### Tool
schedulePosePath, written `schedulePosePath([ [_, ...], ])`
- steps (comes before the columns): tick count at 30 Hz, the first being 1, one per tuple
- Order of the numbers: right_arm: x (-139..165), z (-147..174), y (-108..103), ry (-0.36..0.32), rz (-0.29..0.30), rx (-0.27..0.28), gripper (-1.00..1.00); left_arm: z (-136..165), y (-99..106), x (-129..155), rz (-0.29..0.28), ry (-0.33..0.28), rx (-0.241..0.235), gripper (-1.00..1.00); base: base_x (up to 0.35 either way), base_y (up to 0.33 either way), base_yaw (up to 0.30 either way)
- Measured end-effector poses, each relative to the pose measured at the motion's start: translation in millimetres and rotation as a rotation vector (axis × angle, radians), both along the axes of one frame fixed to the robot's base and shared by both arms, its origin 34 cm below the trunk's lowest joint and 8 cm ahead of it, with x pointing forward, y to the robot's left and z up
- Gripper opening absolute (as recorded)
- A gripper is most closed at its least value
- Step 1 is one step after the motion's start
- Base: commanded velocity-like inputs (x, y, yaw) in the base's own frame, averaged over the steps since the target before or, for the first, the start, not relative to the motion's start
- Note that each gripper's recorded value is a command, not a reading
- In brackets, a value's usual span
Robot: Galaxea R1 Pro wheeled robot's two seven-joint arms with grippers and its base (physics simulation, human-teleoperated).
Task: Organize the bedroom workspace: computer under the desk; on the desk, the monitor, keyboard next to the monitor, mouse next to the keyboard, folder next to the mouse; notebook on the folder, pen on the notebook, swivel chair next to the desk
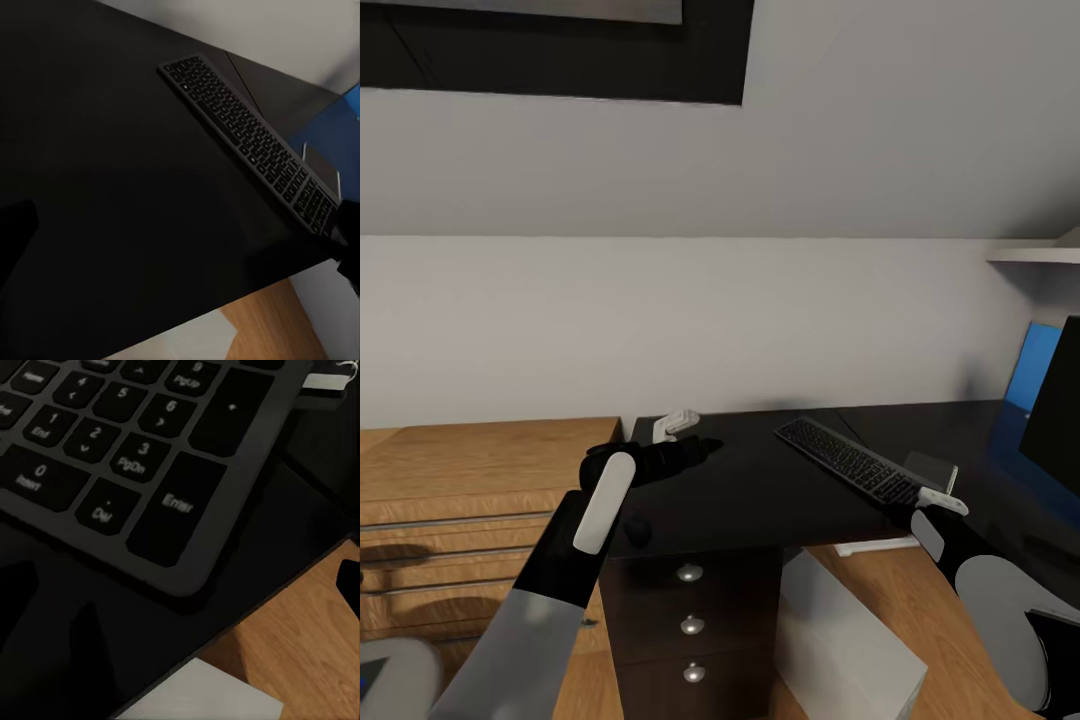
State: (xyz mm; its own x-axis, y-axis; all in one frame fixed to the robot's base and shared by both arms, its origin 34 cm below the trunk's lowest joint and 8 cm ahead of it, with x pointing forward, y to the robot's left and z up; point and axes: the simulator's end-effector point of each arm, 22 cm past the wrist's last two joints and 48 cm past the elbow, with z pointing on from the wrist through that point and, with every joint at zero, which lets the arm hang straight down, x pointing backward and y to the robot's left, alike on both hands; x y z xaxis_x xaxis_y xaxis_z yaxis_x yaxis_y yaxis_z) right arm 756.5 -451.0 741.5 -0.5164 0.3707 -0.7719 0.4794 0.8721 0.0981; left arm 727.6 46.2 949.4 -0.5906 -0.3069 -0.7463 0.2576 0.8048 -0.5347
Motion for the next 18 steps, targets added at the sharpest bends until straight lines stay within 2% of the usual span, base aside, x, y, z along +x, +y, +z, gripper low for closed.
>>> schedulePosePath([
  [18, 11, 50, -4, -0.040, -0.005, -0.009, 1.00, 33, 2, 4, 0.006, 0.001, -0.001, 1.00, 0.000, 0.000, 0.000],
])
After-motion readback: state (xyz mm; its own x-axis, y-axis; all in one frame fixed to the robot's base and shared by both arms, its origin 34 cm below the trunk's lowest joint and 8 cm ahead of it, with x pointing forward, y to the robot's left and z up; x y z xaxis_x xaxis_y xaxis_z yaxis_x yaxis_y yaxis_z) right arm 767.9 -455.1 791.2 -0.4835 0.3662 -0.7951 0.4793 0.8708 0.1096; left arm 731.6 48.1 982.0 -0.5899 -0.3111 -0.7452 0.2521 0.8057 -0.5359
